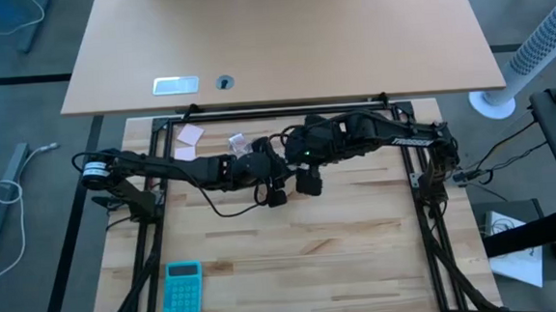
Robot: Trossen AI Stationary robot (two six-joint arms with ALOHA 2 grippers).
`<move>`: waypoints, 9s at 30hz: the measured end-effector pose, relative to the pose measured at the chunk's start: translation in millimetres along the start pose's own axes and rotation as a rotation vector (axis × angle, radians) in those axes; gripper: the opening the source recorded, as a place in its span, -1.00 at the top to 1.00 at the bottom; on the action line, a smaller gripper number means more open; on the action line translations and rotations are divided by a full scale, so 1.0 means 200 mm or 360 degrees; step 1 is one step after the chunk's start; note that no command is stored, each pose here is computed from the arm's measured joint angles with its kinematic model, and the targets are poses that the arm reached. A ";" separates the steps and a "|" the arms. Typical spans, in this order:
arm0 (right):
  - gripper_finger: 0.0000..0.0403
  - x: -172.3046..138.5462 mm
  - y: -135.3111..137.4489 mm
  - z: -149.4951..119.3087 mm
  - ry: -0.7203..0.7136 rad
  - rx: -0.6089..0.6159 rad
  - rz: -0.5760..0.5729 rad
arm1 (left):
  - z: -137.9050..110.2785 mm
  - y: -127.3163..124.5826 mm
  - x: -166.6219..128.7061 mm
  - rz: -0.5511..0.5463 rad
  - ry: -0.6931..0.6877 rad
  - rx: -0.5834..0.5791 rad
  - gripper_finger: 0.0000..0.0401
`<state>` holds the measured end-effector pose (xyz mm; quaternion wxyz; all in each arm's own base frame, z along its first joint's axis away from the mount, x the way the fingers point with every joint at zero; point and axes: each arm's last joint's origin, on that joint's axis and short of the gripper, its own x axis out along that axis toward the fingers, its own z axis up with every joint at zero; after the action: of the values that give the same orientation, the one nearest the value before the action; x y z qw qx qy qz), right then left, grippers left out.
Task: Screw lightbulb
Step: Insert the lightbulb into the lamp
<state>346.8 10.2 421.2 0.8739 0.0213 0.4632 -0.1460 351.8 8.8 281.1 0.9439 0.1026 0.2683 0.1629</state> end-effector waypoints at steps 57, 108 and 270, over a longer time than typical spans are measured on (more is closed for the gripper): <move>-0.42 -0.07 -0.04 0.01 -0.0058 -0.1709 0.0014 | 0.01 0.01 0.00 0.0053 -0.0009 -0.0038 0.27; -0.35 -0.01 -0.02 0.01 -0.0045 -0.0098 -0.0016 | 0.01 0.03 0.00 0.0060 0.0003 -0.0061 0.27; -0.23 -0.07 -0.01 -0.02 -0.0039 0.0274 -0.0071 | 0.05 0.11 0.01 -0.0060 0.0073 -0.0018 0.27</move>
<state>336.4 12.5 430.1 0.8710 0.0842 0.4385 -0.2049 353.7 28.0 294.7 0.9410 0.0886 0.2907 0.1490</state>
